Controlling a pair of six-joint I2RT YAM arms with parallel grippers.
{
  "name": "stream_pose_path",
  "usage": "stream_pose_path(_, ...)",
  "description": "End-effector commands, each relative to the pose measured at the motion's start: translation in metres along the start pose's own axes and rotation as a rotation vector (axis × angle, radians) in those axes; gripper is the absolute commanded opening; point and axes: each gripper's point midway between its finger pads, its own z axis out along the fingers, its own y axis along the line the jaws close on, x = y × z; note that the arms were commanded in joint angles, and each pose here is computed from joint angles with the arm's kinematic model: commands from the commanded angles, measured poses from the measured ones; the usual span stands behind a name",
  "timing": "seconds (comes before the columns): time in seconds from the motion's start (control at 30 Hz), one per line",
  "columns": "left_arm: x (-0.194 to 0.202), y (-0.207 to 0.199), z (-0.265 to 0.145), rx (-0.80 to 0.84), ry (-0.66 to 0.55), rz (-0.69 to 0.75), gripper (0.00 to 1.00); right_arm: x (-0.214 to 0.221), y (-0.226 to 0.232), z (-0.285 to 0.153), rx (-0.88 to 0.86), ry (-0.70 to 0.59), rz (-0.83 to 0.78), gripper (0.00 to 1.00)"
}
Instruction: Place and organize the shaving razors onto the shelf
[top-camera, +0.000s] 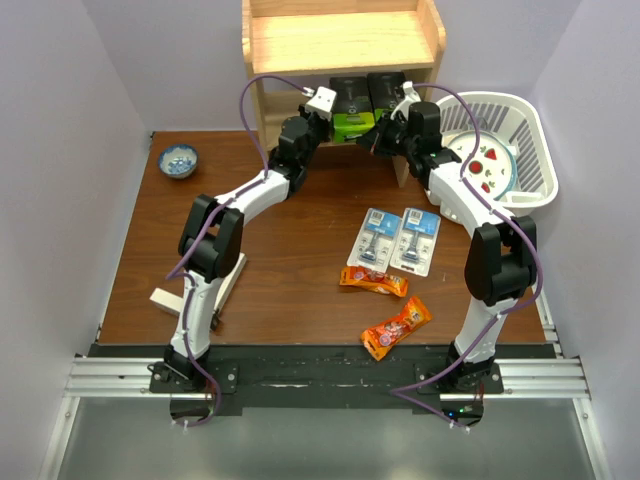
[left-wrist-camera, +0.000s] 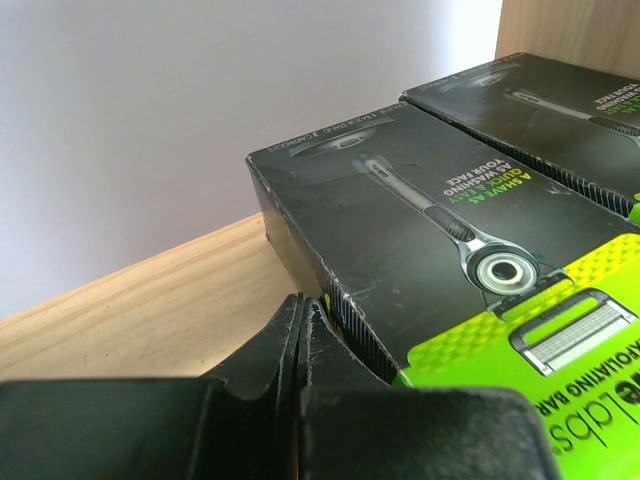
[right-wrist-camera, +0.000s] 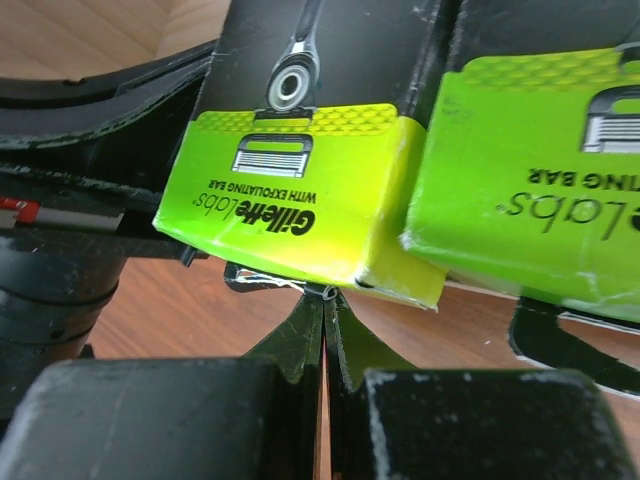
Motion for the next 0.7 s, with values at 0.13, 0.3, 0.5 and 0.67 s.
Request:
stream_pose_path(0.13, -0.028, -0.003, -0.005, -0.005, -0.068, 0.01, 0.0, -0.041, -0.009, 0.004, 0.069, -0.136, -0.047, 0.0)
stream_pose_path(0.3, -0.026, -0.009, -0.011, 0.006, -0.055, 0.011, 0.0, -0.034, -0.014, 0.004, 0.083, -0.122, -0.036, 0.0)
stream_pose_path(0.5, -0.032, 0.008, -0.037, -0.07, -0.026, 0.019, 0.0, -0.033, 0.007, -0.01, 0.001, -0.102, -0.057, 0.0)
stream_pose_path(0.67, -0.089, 0.007, -0.102, 0.048, -0.082, 0.043, 0.33, -0.023, 0.017, -0.038, -0.02, -0.057, -0.137, 0.43)
